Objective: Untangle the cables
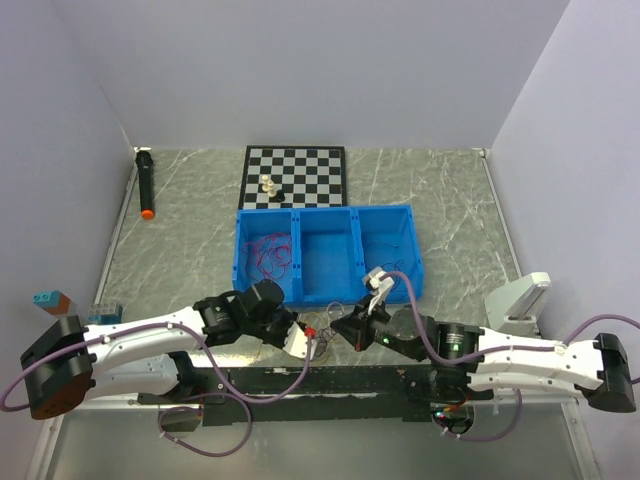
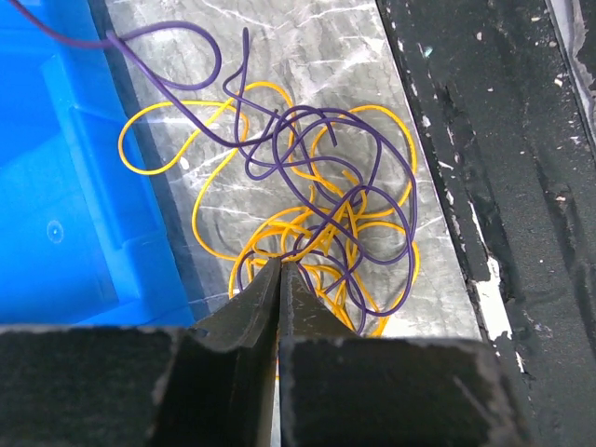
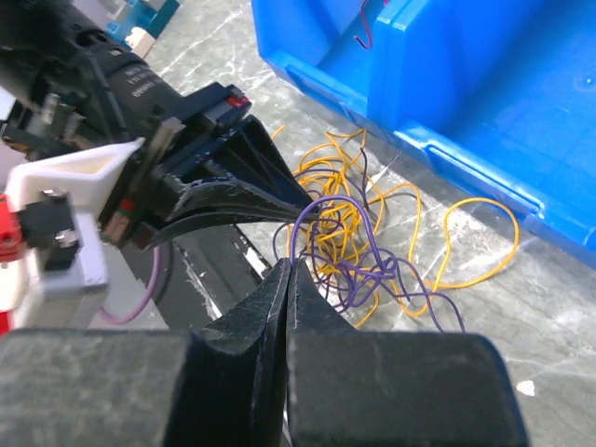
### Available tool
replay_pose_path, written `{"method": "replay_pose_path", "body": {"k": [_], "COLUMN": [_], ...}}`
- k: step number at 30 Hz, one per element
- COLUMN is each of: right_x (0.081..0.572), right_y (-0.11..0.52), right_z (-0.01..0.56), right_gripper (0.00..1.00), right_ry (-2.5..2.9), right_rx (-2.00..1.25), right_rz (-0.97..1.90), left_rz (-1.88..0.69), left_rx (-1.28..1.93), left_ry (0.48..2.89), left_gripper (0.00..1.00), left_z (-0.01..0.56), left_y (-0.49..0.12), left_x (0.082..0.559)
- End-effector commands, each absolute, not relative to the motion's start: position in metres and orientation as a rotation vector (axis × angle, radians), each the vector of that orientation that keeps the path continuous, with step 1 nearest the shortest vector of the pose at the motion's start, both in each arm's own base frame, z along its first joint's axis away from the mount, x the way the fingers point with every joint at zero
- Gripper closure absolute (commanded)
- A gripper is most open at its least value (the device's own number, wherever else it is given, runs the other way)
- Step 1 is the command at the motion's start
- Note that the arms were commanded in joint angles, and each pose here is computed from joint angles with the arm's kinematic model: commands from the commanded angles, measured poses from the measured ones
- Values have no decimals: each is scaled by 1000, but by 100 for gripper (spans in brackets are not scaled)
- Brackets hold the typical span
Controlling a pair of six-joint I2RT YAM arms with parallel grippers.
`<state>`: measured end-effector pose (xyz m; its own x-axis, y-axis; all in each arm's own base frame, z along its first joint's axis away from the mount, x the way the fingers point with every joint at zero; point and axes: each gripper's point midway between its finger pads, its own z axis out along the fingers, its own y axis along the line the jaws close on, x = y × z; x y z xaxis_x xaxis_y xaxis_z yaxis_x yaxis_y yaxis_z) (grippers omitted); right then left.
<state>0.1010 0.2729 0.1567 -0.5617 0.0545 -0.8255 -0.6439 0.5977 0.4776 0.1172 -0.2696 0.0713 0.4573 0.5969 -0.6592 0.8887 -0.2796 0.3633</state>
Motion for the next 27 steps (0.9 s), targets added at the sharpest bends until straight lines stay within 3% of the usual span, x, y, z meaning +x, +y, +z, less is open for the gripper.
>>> {"method": "replay_pose_path", "body": {"k": [1,3,5,16,27], "right_x": [101,106,113,125,137], "right_y": [262,256,247,196,169], "right_z": [166,173,194,410,520], "right_gripper": [100,100,100,100,100], "right_ry": [1964,1954,1916,1463,1245], "right_rx": [-459,-448,-432,-445,-446], "right_rz": [980,949,907,879,730], "left_rz": [-528,-518,-512,-449,-355], "left_rx": [1977,1985,1997,2157,2295], "left_ry": [1132,1113,1105,1045,943], "left_gripper": [92,99,99,99,99], "left_z": [81,80,79,53,30], "left_y": [-280,-280,-278,-246,-220], "left_x": [116,117,116,103,98]}}
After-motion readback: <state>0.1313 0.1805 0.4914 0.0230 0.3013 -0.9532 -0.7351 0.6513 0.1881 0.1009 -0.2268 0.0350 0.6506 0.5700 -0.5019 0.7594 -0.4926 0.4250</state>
